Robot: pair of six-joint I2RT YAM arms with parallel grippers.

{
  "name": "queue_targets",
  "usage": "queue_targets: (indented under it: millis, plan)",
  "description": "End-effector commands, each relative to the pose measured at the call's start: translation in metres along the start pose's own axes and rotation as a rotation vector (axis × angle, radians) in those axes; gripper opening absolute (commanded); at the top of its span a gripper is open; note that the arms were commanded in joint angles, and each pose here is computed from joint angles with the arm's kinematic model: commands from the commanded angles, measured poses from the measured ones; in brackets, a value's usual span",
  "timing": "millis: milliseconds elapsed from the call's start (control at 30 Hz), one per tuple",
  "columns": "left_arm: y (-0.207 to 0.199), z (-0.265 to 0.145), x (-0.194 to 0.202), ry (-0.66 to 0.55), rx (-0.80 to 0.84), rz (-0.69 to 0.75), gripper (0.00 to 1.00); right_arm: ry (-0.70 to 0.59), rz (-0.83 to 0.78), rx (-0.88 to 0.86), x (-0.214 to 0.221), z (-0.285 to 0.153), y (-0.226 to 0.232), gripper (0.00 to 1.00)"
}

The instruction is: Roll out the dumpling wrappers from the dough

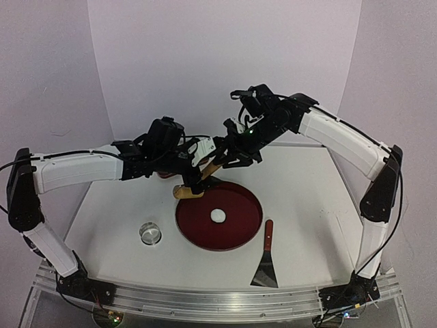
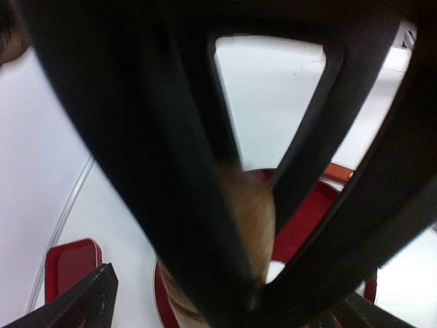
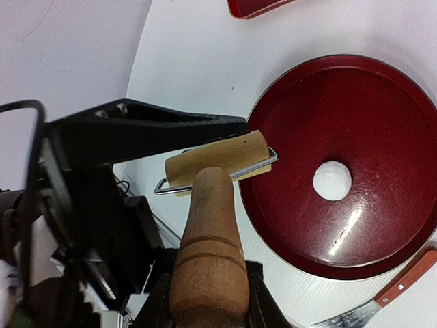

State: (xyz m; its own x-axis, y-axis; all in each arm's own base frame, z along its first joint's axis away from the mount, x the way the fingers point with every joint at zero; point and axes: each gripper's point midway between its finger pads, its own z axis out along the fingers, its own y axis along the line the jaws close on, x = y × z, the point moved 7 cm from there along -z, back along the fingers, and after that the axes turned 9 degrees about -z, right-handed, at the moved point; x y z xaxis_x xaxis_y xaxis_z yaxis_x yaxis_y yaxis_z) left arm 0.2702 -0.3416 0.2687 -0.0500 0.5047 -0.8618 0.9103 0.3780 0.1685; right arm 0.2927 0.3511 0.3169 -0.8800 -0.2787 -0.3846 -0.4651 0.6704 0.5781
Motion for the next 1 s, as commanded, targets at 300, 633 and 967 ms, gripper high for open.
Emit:
queue_targets:
  millis: [300, 633, 967]
  plan:
    - [-0.002, -0.072, -0.013, -0.190, -0.093, -0.336, 1.00, -0.125, -0.111, 0.032, -0.009, -0.019, 0.012, 0.00]
    - [-0.003, -0.102, 0.025, -0.176, -0.217, -0.336, 0.96, -0.174, -0.070, -0.031, -0.022, -0.034, 0.030, 0.00]
    - [0.009, -0.077, 0.022, -0.078, -0.236, -0.230, 0.80, -0.166, -0.054, -0.047, -0.024, -0.031, 0.031, 0.00]
